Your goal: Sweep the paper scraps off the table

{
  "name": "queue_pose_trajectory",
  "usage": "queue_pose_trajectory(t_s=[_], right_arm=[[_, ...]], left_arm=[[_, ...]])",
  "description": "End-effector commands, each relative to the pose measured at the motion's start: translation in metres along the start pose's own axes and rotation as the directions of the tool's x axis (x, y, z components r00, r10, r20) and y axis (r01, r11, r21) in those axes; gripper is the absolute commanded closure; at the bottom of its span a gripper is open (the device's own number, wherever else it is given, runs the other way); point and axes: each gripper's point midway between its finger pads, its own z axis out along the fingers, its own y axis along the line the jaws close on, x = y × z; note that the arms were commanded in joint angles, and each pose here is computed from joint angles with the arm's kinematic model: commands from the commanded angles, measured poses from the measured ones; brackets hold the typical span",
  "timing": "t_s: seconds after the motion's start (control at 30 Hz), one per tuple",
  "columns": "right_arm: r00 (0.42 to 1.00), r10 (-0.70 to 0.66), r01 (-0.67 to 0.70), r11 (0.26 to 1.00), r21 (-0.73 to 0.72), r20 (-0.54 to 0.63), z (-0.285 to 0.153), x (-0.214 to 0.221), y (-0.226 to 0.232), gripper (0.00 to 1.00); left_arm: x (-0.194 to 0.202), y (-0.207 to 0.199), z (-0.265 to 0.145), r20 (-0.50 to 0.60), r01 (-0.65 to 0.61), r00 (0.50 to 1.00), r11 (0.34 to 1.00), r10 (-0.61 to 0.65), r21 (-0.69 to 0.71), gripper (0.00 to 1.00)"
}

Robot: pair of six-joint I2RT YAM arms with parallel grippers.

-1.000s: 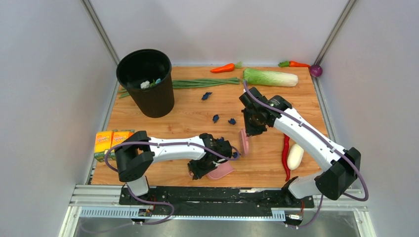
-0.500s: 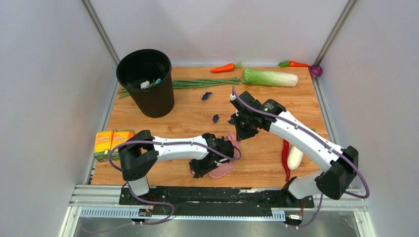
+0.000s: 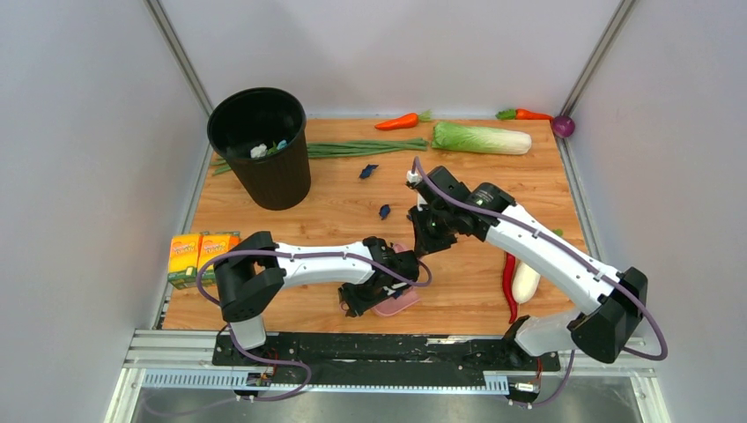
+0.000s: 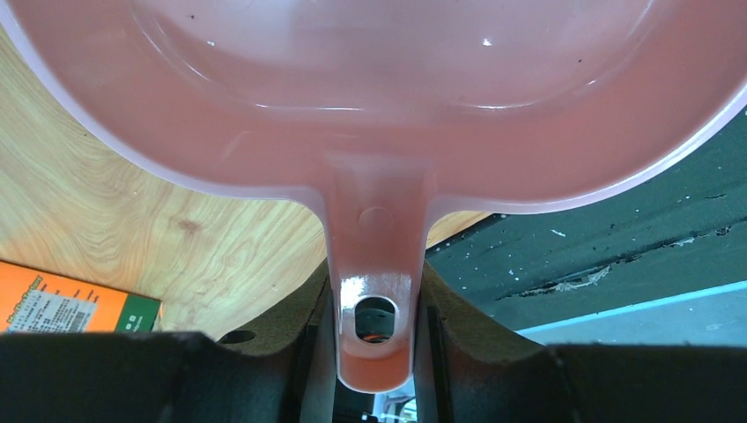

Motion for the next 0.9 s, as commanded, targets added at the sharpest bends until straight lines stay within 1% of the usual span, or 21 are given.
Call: queue_pose_trajectory(t_s=[0.0,0.23,0.5,0.73,0.87], right_arm=[[0.998,0.027,-0.022,0.996,-0.088,0.056,-0.013,-0.003,0.015,1.0],[0.995,0.063,-0.052,0.99,-0.131,0.083,-0.017,0.003,0.018,1.0],[0.99,0.083,-0.064,0.984,-0.164,0.114,-0.026,0.004,0.021,1.0],[0.985,0.085,-0.059,0.984,-0.169,0.153,-0.036,-0.003,0.023,1.0],[0.975,0.095,-0.06,0.983,-0.174,0.2,-0.048,-0.013,0.025,1.0]], left_arm=[[-0.01,0.0,-0.014,0.072,0.006,0.997,1.0,-0.006,-0.002,1.0],[-0.009,-0.002,-0.019,0.117,0.048,0.992,0.999,-0.05,0.021,1.0],[-0.008,-0.004,-0.036,0.214,0.113,0.969,0.991,-0.125,0.07,1.0],[-0.005,0.001,-0.048,0.274,0.153,0.947,0.985,-0.169,0.079,1.0],[-0.004,0.004,-0.055,0.306,0.171,0.933,0.982,-0.188,0.08,1.0]])
